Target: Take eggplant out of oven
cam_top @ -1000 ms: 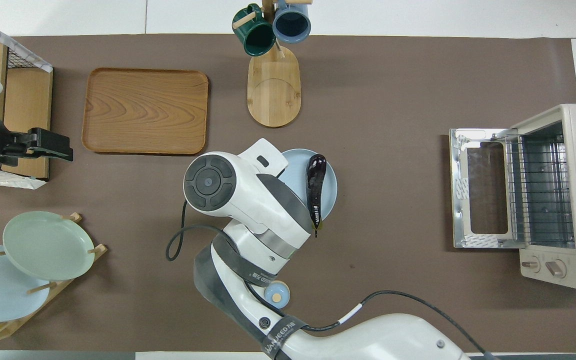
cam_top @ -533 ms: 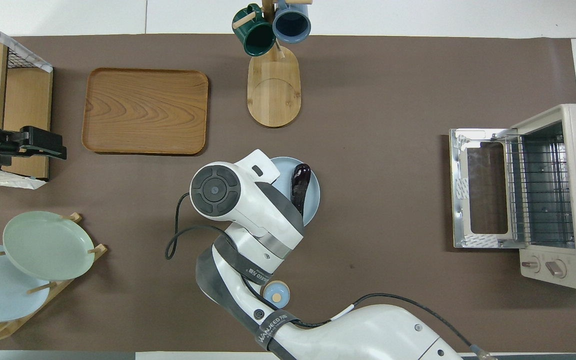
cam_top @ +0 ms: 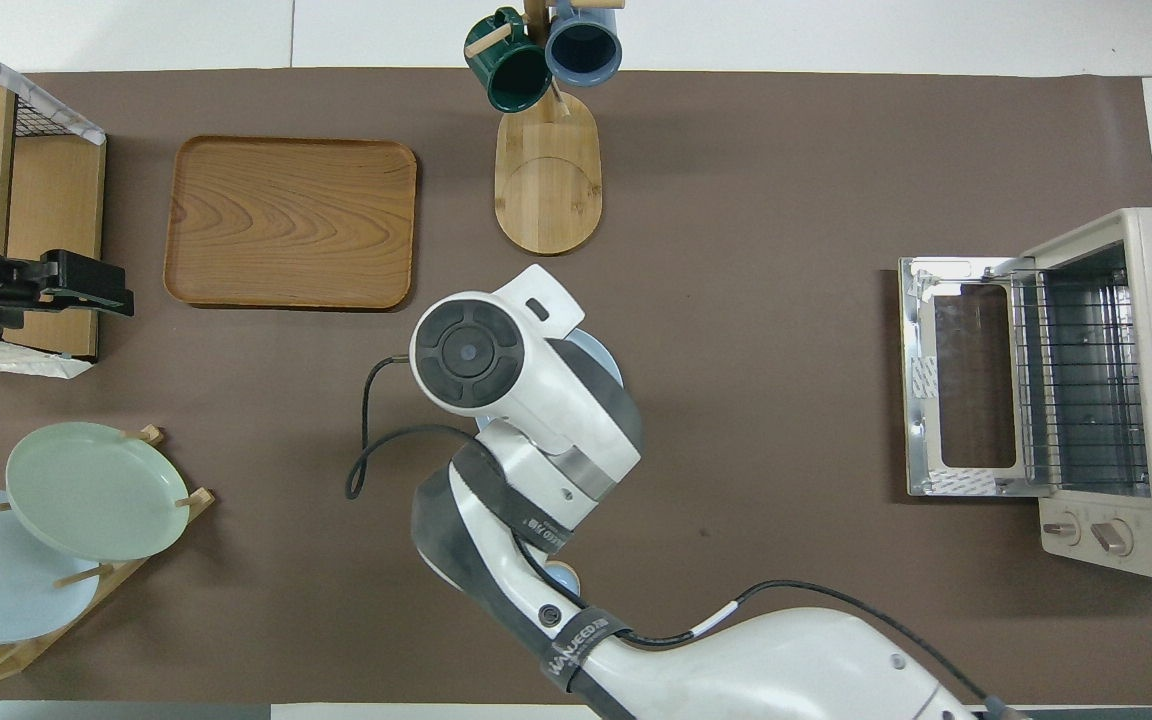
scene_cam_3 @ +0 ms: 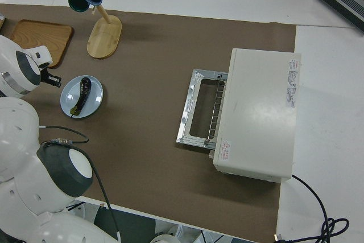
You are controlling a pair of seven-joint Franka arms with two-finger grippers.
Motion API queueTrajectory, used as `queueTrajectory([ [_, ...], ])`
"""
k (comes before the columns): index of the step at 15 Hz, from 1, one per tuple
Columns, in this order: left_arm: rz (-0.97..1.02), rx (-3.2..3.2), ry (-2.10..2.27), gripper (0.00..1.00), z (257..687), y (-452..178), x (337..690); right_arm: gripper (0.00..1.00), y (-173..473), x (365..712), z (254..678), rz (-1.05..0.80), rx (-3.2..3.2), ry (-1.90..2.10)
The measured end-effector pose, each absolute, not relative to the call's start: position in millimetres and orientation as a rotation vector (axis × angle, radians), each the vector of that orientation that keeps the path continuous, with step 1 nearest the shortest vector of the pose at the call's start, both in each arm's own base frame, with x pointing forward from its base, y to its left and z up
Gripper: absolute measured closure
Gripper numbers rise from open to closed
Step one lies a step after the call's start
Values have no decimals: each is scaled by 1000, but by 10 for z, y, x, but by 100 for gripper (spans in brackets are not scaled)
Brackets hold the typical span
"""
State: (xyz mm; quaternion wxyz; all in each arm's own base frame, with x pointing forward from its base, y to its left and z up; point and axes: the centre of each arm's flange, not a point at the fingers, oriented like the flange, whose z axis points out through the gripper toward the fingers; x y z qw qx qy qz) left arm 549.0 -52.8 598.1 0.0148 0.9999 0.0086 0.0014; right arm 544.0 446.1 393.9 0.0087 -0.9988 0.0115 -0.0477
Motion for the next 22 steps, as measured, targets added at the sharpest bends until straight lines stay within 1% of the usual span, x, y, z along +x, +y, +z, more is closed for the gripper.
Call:
queueTrajectory([
  [1, 5, 3112, 25, 0, 5966, -534, 5492, 86, 4153, 5561, 4101, -106, -3156, -4],
  [2, 4, 3112, 21, 0, 5934, -549, 5493, 97, 3796, 5663, 4270, -42, -3192, -24],
  [3, 4, 3112, 13, 0, 5888, -580, 5495, 99, 3418, 5737, 4411, 33, -3228, -12],
  [5, -4, 3113, -32, 0, 5763, -778, 5476, 99, 2653, 5828, 4499, 160, -3302, 74],
  [7, 9, 3111, -35, 0, 5613, -1215, 5415, 99, 2103, 5800, 4286, 261, -3359, 135],
  [8, 25, 3108, -21, 0, 5520, -1513, 5358, 99, 1961, 5731, 4110, 299, -3377, 141],
  [10, 48, 3098, 1, 0, 5300, -2154, 5173, 99, 1814, 5579, 3747, 280, -3412, 102],
  [12, 63, 3085, 21, 0, 5020, -2722, 4982, 99, 1508, 5520, 3463, 230, -3424, 2],
  [15, 71, 3061, -5, 0, 4396, -3460, 4772, 99, 895, 5546, 3260, 192, -3382, -83],
  [18, 54, 3055, -68, 0, 3764, -3841, 4643, 99, 715, 5507, 3124, 165, -3366, -81],
  [22, 65, 3031, -62, 0, 3194, -4243, 4404, 99, 700, 5477, 3066, 157, -3361, -82],
])
